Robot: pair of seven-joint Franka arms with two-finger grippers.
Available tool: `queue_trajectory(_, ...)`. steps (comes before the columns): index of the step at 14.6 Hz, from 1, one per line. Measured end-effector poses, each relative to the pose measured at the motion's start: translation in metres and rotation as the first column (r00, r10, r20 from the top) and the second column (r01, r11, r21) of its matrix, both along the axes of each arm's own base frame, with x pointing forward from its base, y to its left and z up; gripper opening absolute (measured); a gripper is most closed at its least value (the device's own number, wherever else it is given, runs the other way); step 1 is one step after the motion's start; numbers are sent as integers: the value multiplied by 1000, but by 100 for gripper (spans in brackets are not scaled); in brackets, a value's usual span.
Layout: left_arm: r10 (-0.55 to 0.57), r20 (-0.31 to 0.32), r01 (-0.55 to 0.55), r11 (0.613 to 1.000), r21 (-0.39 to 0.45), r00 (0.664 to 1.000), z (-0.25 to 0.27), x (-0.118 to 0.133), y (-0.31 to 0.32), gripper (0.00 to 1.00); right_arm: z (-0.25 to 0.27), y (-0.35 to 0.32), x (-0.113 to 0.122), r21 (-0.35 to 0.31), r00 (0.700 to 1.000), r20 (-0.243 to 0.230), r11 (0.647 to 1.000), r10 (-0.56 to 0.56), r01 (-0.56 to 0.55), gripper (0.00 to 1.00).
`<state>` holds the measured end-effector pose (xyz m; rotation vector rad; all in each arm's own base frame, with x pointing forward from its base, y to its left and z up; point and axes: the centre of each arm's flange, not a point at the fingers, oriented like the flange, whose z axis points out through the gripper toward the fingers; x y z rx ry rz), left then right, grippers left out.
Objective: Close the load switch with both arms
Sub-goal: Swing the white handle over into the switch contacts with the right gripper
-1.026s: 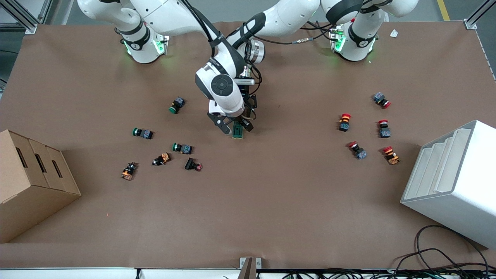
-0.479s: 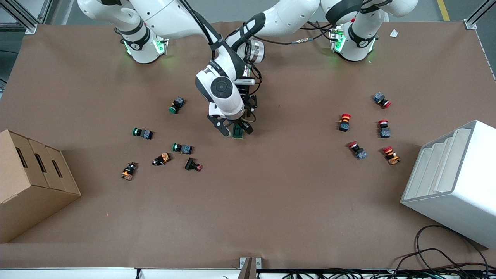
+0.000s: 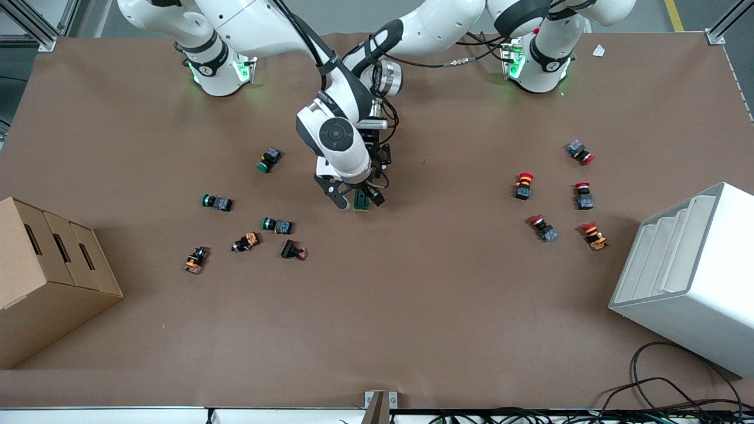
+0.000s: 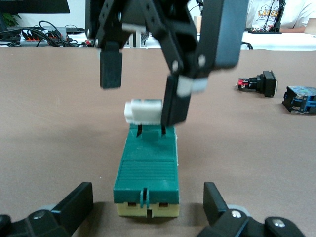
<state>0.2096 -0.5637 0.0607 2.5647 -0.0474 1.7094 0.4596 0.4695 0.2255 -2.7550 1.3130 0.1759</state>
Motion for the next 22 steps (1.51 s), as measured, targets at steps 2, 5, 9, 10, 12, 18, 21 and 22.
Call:
queue_trajectory(2,1,2,-1,1000,0,1000,0,0,0,100,11,-2,14,13,1000,15,1000,-16,16,100)
queue_trajectory(5,2,6,-2,1000,1,1000,-1,0,0,100,20,1,23,35,999,33,999,-30,29,100)
queue_trajectory(9,3,9,-3,1000,1,1000,-1,-1,0,100,19,3,24,45,999,25,998,-48,47,100)
queue_trajectory(10,3,10,-3,1000,2,1000,-1,-1,0,100,18,4,25,46,998,25,998,-49,48,100)
queue_trajectory(12,3,11,-3,1000,2,1000,-2,-1,0,100,17,5,27,47,998,26,998,-51,50,100)
queue_trajectory(18,3,12,-3,1000,2,1000,-2,-1,0,100,12,-5,51,56,996,36,995,-85,83,100)
queue_trajectory(21,3,14,-3,1000,5,1000,-3,0,0,100,5,-8,61,57,995,37,994,-97,95,100)
queue_trajectory(22,2,16,-2,1000,5,1000,-3,0,1,100,0,-7,64,56,994,36,994,-99,97,100)
